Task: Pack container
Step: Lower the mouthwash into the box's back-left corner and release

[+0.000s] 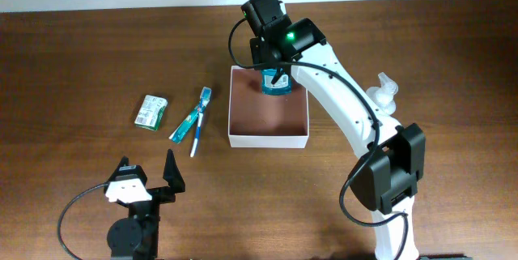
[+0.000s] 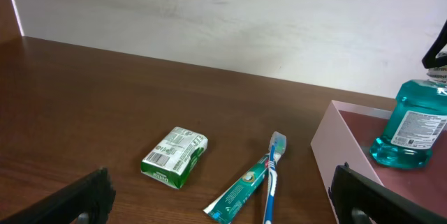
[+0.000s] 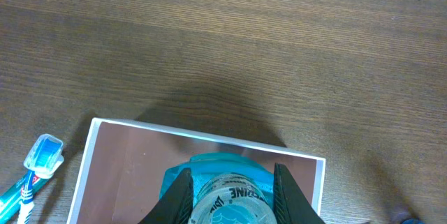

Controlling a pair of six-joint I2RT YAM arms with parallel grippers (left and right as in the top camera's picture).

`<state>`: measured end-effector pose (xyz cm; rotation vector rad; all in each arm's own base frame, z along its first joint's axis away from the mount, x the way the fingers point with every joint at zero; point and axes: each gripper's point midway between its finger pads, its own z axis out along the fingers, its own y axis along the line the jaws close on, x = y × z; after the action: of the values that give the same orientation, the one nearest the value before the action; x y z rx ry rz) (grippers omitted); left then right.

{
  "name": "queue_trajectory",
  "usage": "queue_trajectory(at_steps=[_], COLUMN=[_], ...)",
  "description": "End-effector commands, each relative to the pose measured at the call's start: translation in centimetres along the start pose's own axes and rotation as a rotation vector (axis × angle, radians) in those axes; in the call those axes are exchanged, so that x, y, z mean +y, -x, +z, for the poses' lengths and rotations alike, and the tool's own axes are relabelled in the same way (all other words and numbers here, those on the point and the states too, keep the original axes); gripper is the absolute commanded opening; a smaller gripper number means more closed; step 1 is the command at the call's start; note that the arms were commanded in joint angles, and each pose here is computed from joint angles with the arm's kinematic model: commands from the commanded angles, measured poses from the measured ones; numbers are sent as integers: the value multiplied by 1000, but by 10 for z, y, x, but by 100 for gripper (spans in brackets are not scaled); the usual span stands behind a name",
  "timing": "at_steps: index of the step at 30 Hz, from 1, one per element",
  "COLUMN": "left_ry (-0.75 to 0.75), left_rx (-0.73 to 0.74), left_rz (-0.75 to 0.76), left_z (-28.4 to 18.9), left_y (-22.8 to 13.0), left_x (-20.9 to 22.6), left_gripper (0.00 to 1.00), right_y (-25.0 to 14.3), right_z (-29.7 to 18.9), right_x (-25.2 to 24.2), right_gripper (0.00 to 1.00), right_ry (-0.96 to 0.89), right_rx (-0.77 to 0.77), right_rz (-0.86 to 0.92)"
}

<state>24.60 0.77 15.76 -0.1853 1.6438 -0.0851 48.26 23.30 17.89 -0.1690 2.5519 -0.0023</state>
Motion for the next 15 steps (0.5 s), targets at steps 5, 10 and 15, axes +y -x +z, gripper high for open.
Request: queue_trajectory(at_steps=[5, 10, 15], left_ry=[-8, -8, -8], left_rx=[-2, -2, -2], left_rz=[19, 19, 19], left_z=[0, 0, 0], left_y=[-1, -1, -1], left_x=[-1, -1, -1], left_gripper=[99, 99, 99], right_y=[17, 16, 17], right_z=[-14, -16, -17], right_x=[13, 23, 30], right_gripper=[12, 12, 12], right_ry=[59, 100, 110], right_rx=[-60, -57, -69], right_rz=[6, 19, 14])
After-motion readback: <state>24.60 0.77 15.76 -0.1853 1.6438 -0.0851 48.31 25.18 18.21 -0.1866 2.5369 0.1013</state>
